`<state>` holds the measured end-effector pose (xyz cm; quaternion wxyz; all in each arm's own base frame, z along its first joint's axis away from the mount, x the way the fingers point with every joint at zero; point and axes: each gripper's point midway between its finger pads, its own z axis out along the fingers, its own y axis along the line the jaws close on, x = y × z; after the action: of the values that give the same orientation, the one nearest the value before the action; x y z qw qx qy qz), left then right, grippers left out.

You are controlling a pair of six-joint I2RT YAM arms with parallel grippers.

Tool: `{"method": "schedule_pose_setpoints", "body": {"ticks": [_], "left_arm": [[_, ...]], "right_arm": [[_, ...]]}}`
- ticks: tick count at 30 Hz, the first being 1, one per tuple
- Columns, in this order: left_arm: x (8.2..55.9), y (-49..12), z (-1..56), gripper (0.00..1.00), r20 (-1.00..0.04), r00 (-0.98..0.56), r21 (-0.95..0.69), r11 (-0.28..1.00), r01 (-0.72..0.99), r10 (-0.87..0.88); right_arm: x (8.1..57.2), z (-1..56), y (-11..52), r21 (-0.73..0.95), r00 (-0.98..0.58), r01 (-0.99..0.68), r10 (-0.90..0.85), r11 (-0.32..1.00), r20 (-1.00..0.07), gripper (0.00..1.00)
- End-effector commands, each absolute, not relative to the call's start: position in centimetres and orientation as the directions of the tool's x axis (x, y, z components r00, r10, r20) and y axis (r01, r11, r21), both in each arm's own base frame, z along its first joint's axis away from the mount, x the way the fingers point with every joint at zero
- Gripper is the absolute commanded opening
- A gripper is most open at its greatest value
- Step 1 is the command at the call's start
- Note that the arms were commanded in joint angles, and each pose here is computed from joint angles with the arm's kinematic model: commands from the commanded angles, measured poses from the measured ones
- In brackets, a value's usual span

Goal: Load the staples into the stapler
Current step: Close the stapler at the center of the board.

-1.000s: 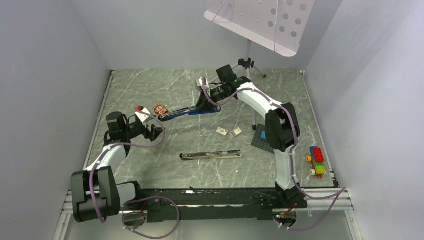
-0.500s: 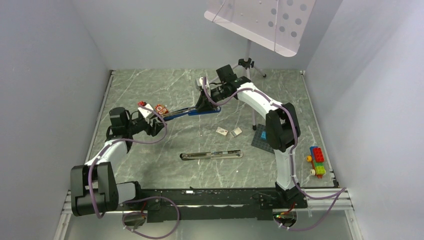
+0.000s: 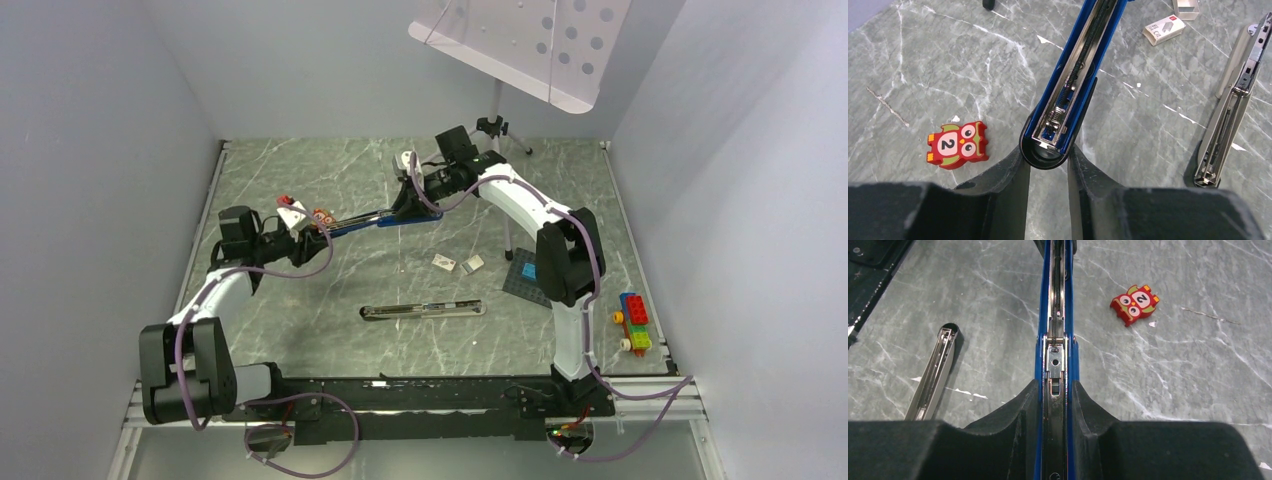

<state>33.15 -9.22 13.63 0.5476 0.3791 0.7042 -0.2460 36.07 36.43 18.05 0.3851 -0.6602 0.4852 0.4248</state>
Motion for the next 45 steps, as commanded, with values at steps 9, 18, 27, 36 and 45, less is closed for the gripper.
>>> {"method": "schedule_pose_setpoints", "body": {"ticks": [9,18,27,36,45], "left_arm": [[32.4,-9.8,20.0,0.23,-0.958,0.053,0.208,0.559,0.803,0.281],[32.3,-11.8,21.3,0.25,-0.97,0.085,0.196,0.533,0.823,0.227],[33.5,-15.6,21.2,0.26,-0.98,0.092,0.169,0.484,0.859,0.178],[34.6,-16.6,20.4,0.26,-0.984,0.076,0.146,0.476,0.867,0.163],[33.5,-16.0,18.2,0.45,-0.961,0.08,0.196,0.452,0.87,0.264]], "right_arm": [[34.8,17.4,37.7,-0.166,0.253,-0.946,-0.312,-0.28,-0.916,0.0],[34.5,16.2,39.2,-0.167,0.254,-0.947,-0.323,-0.274,-0.912,0.0],[33.9,15.9,41.0,-0.162,0.24,-0.952,-0.307,-0.259,-0.921,0.0],[34.4,15.1,41.3,-0.139,0.206,-0.964,-0.309,-0.225,-0.929,0.0],[34.6,13.2,40.6,-0.103,0.166,-0.972,-0.307,-0.211,-0.937,0.0]]}}
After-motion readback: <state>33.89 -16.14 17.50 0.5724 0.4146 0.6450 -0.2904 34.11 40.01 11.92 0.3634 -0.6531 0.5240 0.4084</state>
